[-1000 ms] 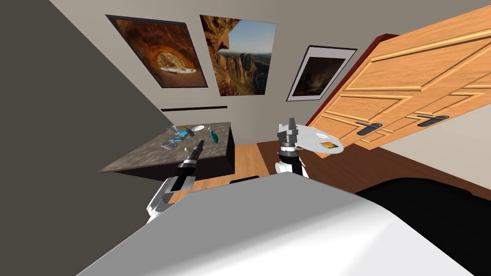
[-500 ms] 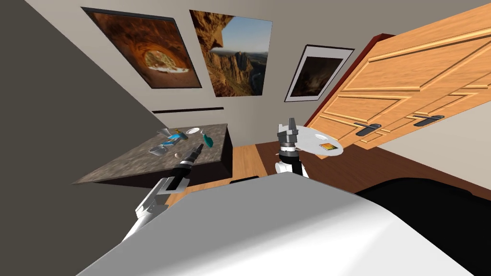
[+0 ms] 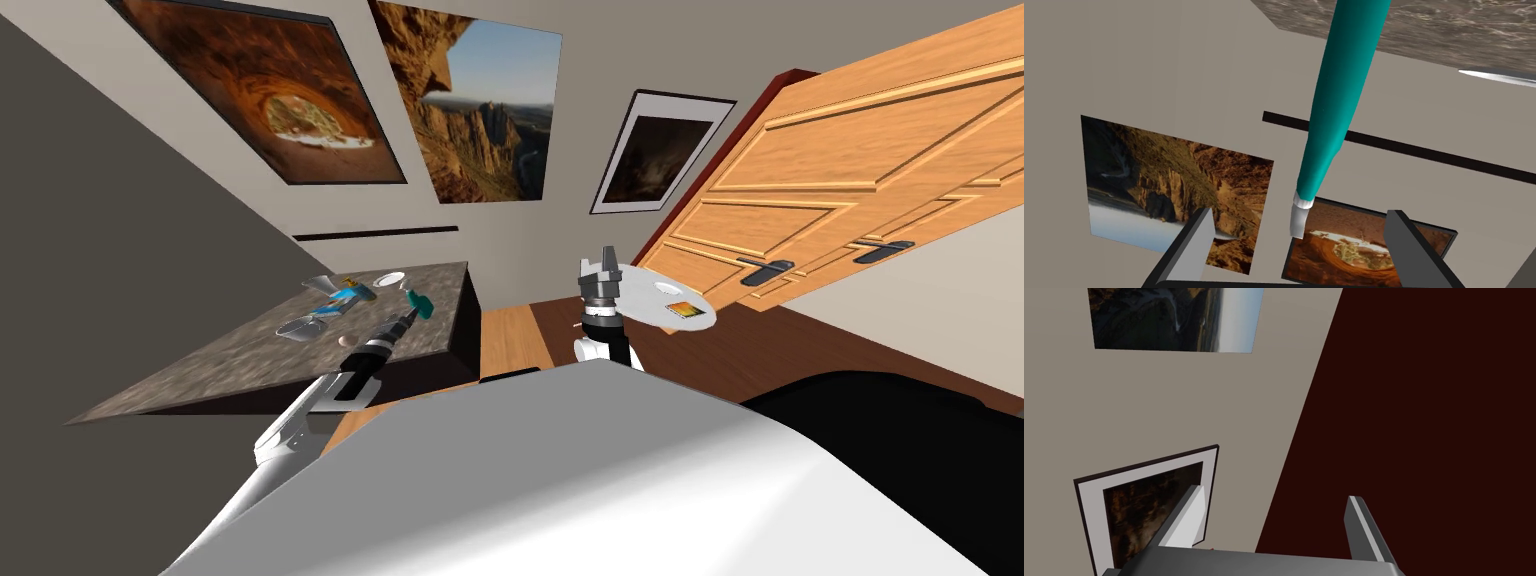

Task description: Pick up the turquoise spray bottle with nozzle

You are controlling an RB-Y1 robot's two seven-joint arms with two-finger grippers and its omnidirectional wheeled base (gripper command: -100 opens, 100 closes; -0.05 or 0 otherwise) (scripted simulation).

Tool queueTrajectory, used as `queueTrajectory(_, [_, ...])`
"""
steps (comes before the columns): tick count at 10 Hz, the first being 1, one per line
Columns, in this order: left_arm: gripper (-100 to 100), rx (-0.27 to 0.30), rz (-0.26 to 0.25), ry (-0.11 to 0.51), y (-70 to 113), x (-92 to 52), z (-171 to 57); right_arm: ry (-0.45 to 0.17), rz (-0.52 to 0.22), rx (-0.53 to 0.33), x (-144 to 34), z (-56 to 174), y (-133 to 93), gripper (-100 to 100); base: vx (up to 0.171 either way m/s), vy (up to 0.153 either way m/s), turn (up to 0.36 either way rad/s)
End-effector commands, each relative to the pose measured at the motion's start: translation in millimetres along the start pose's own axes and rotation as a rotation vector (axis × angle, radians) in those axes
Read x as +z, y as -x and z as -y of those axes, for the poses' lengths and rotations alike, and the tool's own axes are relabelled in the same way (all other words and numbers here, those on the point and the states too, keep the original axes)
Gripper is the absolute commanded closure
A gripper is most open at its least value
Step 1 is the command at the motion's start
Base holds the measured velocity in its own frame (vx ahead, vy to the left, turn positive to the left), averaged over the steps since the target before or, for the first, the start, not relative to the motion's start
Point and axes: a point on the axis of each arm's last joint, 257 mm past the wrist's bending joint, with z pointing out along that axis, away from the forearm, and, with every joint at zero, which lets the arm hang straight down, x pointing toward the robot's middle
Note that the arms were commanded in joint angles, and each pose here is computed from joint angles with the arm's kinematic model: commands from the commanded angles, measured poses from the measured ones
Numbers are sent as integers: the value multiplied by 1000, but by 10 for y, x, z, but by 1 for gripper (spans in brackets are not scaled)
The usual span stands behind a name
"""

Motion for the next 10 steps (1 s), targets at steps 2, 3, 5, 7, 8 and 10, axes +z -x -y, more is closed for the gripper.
queueTrajectory(2, [-100,98,-46,46,-33,-15,-253,0,0,0,0,0,0,0,116,-59,-35])
queueTrajectory(3, [-100,127,-61,61,-49,-30,-331,0,0,0,0,0,0,0,97,-18,-30])
queueTrajectory(5, [-100,142,-69,68,-76,-46,-368,0,0,0,0,0,0,0,93,-24,-25])
queueTrajectory(7, [-100,152,-110,72,-218,-239,-542,0,0,0,0,0,0,0,86,-19,112])
queueTrajectory(8, [-100,151,-104,47,-208,-233,-479,0,0,0,-1,1,1,0,199,-49,149])
queueTrajectory(10, [-100,156,-137,45,-323,-433,-626,0,0,0,0,0,0,0,136,-23,173])
